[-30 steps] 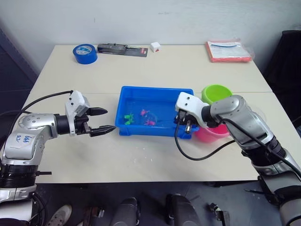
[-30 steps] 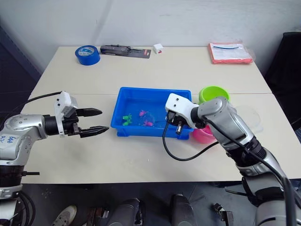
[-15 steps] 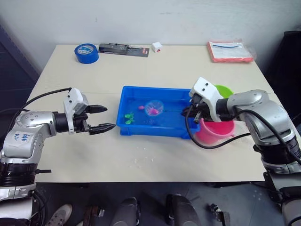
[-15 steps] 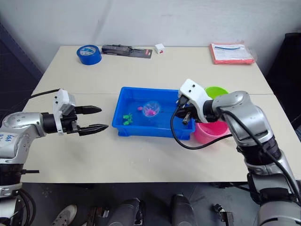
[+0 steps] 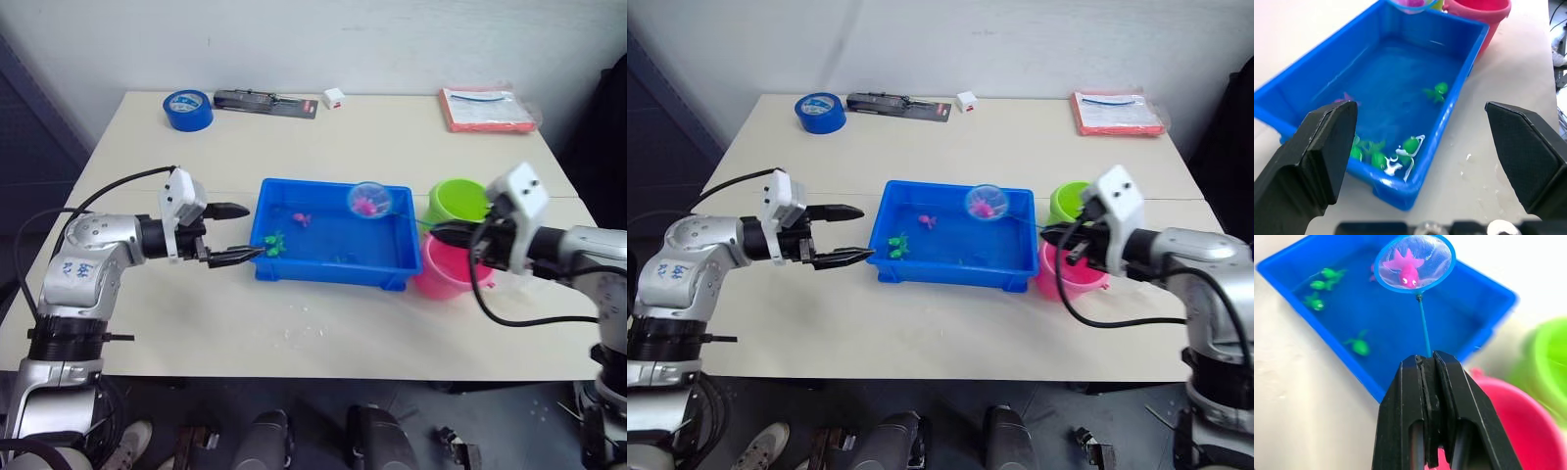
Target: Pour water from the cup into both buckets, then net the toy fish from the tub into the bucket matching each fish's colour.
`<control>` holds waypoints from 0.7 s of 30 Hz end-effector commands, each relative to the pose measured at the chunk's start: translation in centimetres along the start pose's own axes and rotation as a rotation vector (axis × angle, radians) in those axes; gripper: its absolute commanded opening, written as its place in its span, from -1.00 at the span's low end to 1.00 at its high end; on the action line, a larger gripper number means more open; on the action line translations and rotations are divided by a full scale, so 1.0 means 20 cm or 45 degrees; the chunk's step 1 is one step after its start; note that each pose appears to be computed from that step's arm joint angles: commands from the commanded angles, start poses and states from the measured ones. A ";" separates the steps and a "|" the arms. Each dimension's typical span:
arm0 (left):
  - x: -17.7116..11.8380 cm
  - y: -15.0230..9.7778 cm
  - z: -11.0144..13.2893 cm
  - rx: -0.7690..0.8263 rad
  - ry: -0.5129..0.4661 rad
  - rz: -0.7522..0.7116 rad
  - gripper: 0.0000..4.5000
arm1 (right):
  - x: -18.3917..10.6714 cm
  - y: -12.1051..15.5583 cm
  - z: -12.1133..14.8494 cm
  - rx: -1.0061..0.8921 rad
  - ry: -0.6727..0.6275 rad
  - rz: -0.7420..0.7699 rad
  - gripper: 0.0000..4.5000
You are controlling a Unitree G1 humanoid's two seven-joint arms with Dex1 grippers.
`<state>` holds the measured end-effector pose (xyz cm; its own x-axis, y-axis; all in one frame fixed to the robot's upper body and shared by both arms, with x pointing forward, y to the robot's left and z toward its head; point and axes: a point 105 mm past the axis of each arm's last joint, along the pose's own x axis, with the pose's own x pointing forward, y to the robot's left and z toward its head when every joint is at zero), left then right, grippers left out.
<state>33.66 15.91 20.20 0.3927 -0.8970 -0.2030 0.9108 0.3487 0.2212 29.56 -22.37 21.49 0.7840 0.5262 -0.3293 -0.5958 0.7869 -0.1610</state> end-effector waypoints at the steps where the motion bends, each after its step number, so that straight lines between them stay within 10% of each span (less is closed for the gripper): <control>1: 0.02 0.01 0.04 0.048 -0.025 -0.039 1.00 | -0.18 -0.08 0.05 -0.089 -0.059 -0.138 -0.65; 21: 0.10 0.05 0.04 0.057 -0.053 -0.119 1.00 | -0.39 -0.13 -0.32 -0.893 0.128 -0.578 -0.65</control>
<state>35.24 14.10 20.01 0.2990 -0.9342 -0.1945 0.9417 0.2560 0.2182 23.89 -30.31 17.34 0.9535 0.1684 -0.2501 -0.3007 0.5935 -0.7466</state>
